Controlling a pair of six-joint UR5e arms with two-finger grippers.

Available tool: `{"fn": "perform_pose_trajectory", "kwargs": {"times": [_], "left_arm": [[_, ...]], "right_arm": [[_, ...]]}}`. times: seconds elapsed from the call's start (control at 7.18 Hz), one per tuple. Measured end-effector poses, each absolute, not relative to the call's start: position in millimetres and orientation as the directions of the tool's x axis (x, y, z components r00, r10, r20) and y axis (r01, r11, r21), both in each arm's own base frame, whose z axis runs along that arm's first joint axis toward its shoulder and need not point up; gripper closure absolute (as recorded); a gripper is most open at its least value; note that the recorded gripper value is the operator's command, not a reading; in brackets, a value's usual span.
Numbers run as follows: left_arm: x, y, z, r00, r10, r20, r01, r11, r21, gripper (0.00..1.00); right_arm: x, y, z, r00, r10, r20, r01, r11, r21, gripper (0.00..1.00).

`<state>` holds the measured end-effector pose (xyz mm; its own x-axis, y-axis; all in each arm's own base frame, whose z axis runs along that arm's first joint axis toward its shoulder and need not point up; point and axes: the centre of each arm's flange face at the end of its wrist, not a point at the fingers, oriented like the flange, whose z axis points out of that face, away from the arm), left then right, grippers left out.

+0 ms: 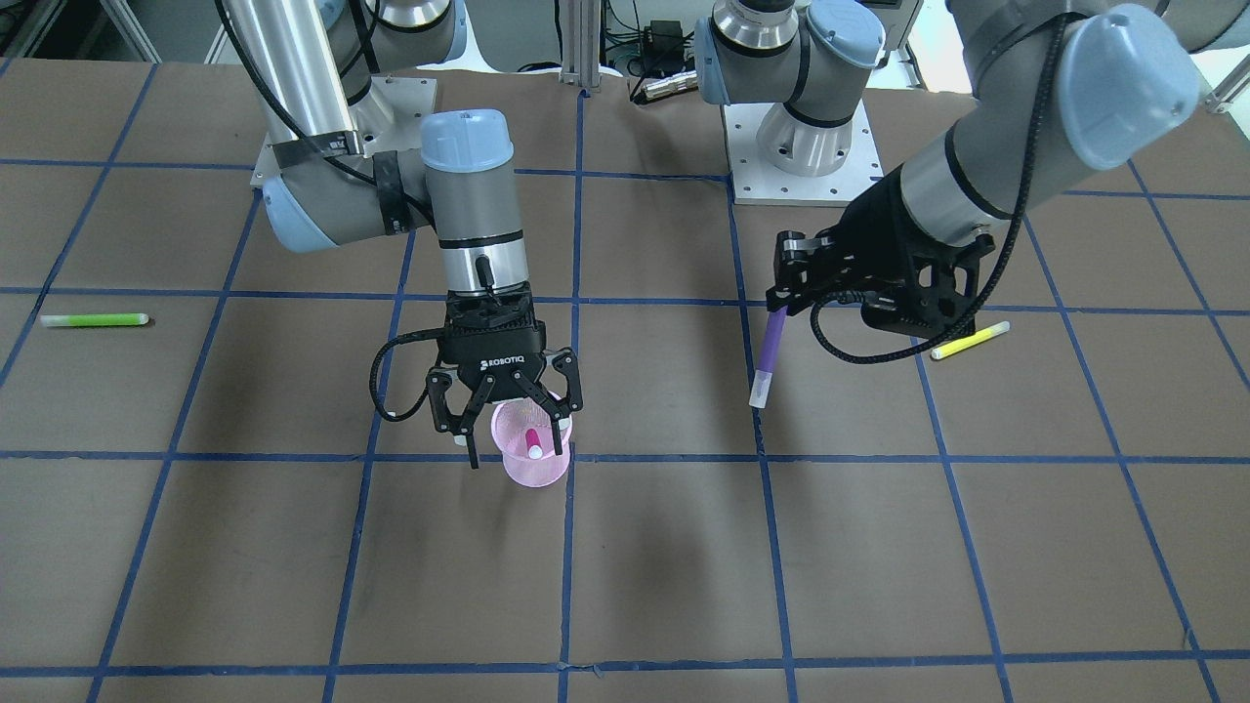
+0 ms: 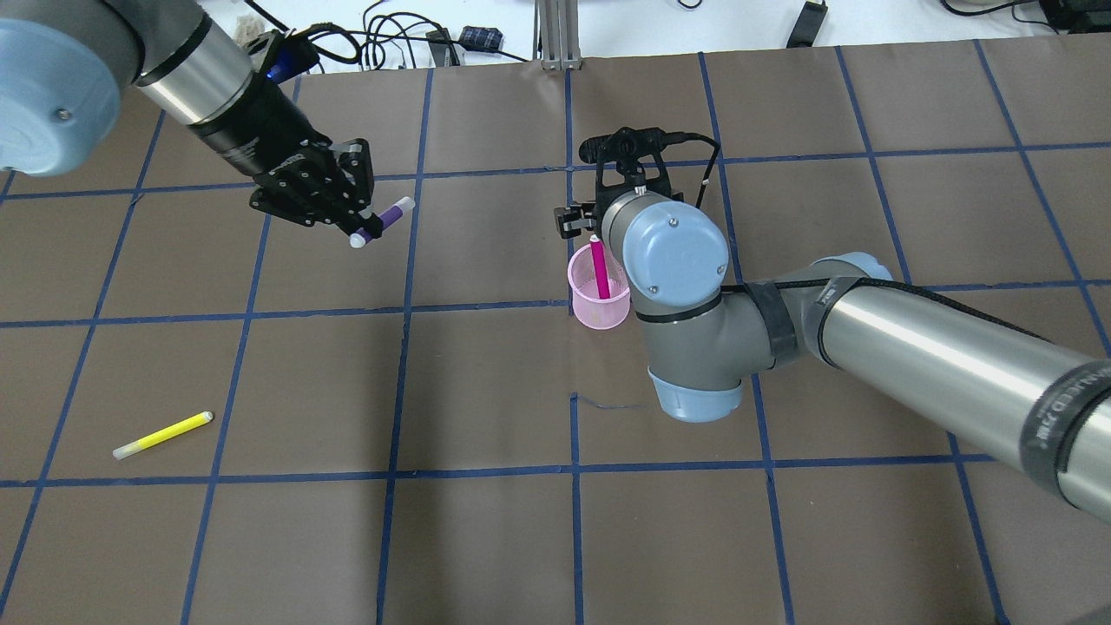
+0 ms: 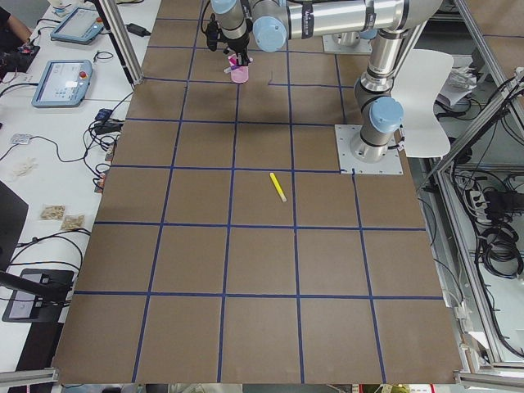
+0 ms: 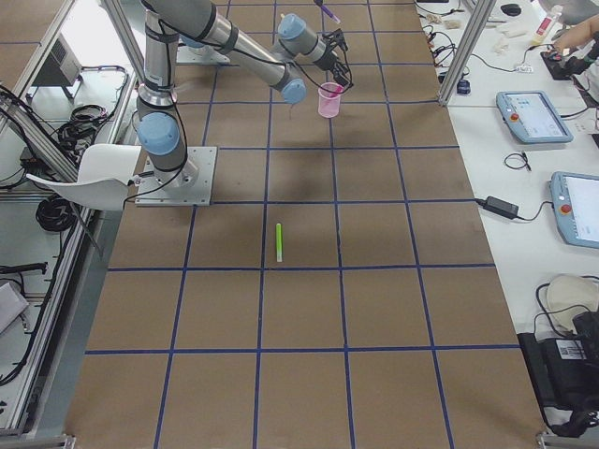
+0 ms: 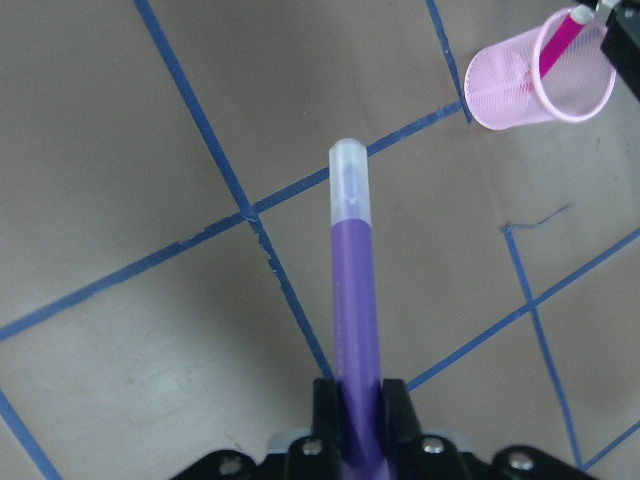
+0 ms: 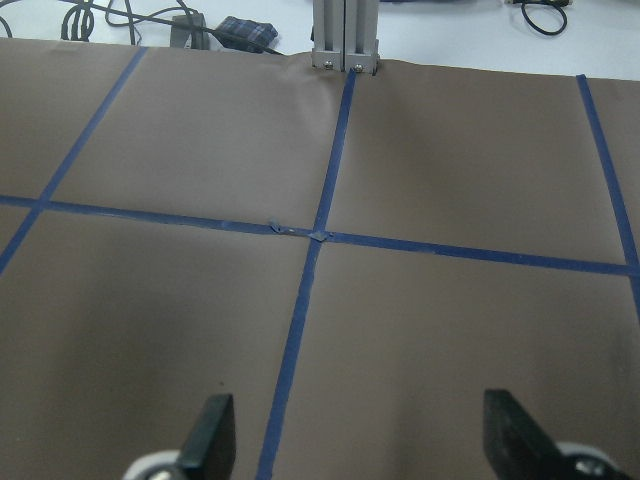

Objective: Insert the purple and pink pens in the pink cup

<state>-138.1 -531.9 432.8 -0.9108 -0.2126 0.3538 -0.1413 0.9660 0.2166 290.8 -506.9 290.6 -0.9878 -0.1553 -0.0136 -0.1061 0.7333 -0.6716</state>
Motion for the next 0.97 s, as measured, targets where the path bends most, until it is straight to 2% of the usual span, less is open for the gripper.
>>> {"fn": "perform_pose_trajectory", "kwargs": {"times": [0.14,0.42,0.7,0.97], "left_arm": [[-173.1,-529.4,428.9,-0.848,-0.394,0.354,-0.289,0.905,0.314,1.00],[-234.0,-533.0,410.7,-0.688,-0.638,0.346,-0.444,0.747,0.496,1.00],[-279.3,-547.7,374.4,-0.580,-0.751,0.314,-0.466,0.623,0.629,1.00],[-300.9,-554.2,336.7,-0.569,-0.780,0.263,-0.452,0.563,0.692,1.00]], "right_arm": [[271.7,-526.6,318.9,-0.993,-0.118,-0.003,-0.090,0.775,-0.626,0.00],[216.7,-573.7,367.1,-0.999,-0.050,0.000,-0.043,0.858,-0.512,0.00],[155.9,-601.0,389.5,-1.000,-0.003,0.009,-0.007,0.934,-0.356,0.00],[114.6,-602.2,403.9,-0.999,0.035,0.021,0.030,0.982,-0.187,0.00]]}}
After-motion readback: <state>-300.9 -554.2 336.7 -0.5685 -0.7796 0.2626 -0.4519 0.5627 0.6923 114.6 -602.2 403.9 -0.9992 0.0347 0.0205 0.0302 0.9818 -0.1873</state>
